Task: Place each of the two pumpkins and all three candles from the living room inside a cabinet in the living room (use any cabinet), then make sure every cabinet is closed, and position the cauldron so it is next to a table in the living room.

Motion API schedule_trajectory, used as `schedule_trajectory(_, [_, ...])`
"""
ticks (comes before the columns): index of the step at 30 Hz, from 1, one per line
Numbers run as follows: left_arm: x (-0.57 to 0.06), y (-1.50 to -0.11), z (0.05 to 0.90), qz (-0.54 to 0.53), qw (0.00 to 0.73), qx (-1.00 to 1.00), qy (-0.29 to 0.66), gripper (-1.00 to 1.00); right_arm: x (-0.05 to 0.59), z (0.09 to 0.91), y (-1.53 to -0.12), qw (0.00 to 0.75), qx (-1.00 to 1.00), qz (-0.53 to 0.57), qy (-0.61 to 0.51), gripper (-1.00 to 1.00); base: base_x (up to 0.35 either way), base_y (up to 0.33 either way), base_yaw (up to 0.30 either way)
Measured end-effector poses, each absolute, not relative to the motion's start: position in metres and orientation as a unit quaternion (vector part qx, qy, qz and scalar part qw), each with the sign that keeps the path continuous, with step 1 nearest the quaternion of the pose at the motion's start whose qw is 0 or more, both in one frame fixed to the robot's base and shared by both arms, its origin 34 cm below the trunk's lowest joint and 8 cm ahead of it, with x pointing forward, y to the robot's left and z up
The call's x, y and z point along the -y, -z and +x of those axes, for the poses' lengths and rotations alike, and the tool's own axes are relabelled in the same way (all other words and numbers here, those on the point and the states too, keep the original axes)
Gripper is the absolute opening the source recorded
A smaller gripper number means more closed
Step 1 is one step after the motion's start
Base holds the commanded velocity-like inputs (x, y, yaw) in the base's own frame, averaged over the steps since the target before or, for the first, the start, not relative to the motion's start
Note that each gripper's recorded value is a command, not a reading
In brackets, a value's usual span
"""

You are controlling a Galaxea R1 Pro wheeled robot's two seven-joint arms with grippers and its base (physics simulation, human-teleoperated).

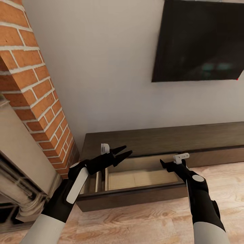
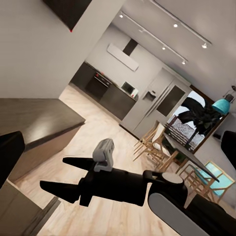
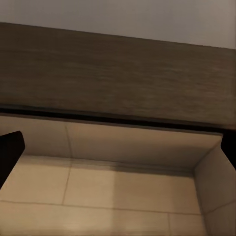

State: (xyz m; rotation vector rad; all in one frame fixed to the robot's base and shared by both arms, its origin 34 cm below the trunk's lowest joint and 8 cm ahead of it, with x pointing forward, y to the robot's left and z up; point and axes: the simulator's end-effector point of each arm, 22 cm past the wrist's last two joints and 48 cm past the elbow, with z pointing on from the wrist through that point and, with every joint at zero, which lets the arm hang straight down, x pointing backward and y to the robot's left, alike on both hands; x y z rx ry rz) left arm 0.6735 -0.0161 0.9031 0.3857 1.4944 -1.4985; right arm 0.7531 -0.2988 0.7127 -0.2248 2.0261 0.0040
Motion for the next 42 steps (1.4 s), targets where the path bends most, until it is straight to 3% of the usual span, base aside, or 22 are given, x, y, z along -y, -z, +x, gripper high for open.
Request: schedule_trajectory(42, [0.019,-0.977,0.678,0.157,0.473,-0.611,0.615,1.00,0.298,0.756,-0.783,0.520,-0.849,-0.094,-0.003,1.00,0.000,0.000,0.000])
